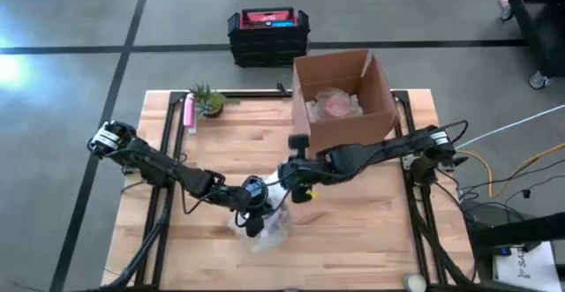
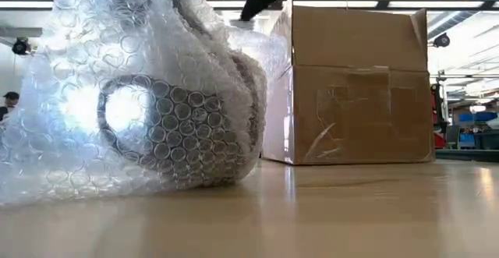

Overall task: Wrap mug
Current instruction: Wrap the black mug with transparent bubble wrap

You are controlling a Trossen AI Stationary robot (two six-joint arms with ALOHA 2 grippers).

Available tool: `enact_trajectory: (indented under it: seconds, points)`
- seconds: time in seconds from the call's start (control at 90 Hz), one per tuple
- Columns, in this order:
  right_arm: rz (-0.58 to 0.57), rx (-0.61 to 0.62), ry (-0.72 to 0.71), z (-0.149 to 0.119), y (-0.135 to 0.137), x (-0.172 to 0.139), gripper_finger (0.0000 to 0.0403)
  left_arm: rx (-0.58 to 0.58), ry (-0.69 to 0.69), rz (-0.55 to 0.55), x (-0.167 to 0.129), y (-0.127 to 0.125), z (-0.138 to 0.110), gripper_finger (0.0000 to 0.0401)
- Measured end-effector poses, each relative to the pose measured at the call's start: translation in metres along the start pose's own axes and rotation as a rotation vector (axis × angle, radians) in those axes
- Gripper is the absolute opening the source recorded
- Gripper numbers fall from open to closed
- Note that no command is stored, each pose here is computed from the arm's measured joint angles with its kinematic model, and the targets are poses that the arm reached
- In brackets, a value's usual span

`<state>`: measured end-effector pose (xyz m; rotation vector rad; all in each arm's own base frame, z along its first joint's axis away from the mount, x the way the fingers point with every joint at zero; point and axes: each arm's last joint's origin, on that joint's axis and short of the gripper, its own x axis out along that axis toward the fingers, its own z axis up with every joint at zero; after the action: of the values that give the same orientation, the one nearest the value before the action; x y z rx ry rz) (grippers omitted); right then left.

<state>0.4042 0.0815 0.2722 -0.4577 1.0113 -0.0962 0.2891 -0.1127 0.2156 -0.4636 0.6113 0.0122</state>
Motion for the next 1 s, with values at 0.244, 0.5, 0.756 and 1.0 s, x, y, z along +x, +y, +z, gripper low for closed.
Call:
enact_trajectory:
  seconds: [0.244,0.5,0.756,1.0]
  points:
    - [0.039,0.022,0.127,-0.023,0.023,0.040,0.0000,0.005,0.002,0.002,0.000,0.000,0.000,0.0003]
    - [0.186,0.035,-0.005,-0.010,0.046,0.031,0.0000,0.022,-0.002,-0.001,0.000,0.000,0.000,0.0004]
    - [0.339,0.036,-0.118,0.002,0.067,0.036,0.0000,0.023,0.005,-0.002,0.000,0.000,0.000,0.0004]
    - [0.344,0.043,-0.091,-0.001,0.078,0.059,0.0000,0.023,0.005,0.000,0.000,0.000,-0.001,0.0004]
